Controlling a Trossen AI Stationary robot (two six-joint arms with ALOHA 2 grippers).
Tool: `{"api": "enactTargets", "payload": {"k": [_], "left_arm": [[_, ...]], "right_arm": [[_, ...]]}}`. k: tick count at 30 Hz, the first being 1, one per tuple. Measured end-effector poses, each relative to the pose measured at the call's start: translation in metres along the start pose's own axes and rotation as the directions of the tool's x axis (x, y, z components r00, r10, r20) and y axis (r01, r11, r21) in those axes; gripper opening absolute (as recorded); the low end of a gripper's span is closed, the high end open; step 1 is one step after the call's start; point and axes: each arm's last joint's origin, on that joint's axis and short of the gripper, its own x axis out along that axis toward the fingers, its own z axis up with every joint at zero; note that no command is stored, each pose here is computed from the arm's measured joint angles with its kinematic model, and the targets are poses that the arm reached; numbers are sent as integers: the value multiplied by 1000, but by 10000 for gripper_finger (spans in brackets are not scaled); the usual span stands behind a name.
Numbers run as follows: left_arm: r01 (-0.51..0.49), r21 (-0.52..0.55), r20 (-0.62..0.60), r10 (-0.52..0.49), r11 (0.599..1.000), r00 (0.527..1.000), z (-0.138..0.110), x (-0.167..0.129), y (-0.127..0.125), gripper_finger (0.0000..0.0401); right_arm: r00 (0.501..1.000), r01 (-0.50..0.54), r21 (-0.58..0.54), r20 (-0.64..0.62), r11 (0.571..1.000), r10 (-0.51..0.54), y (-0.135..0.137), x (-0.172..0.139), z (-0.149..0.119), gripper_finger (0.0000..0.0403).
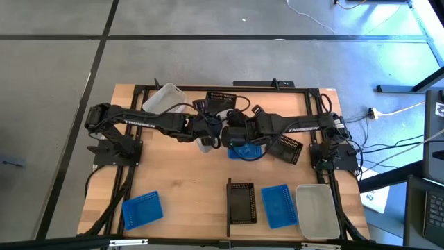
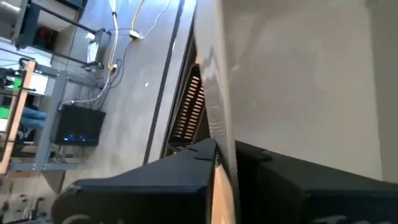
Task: Stack baskets on shelf by color
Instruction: Stack the bottom gray bin on top of the gray bin on the shelf
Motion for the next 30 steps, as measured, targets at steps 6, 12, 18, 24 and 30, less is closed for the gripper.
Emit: {"api": "enactTargets", "payload": {"k": [6, 12, 18, 24, 30], "left_arm": [[3, -28, 12, -3, 1000, 1000, 1, 2, 3, 50], [-13, -40, 16, 14, 999, 1000, 2, -1, 0, 52], [59, -3, 17, -59, 998, 998, 1, -5, -6, 55], [158, 28, -9, -158, 987, 987, -4, -5, -10, 53], [215, 15, 9, -215, 977, 977, -5, -12, -5, 56]], "right_arm": [[1000, -22, 13, 9, 1000, 22, 2, 0, 1, 5], [1000, -21, 15, 11, 1000, 21, 2, 0, 1, 2], [1000, -21, 12, 6, 1000, 21, 2, 0, 1, 1], [1000, -18, -5, -20, 1000, 18, 1, 0, -1, 0], [1000, 10, -31, -3, 999, -10, 0, 0, -1, 0]]}}
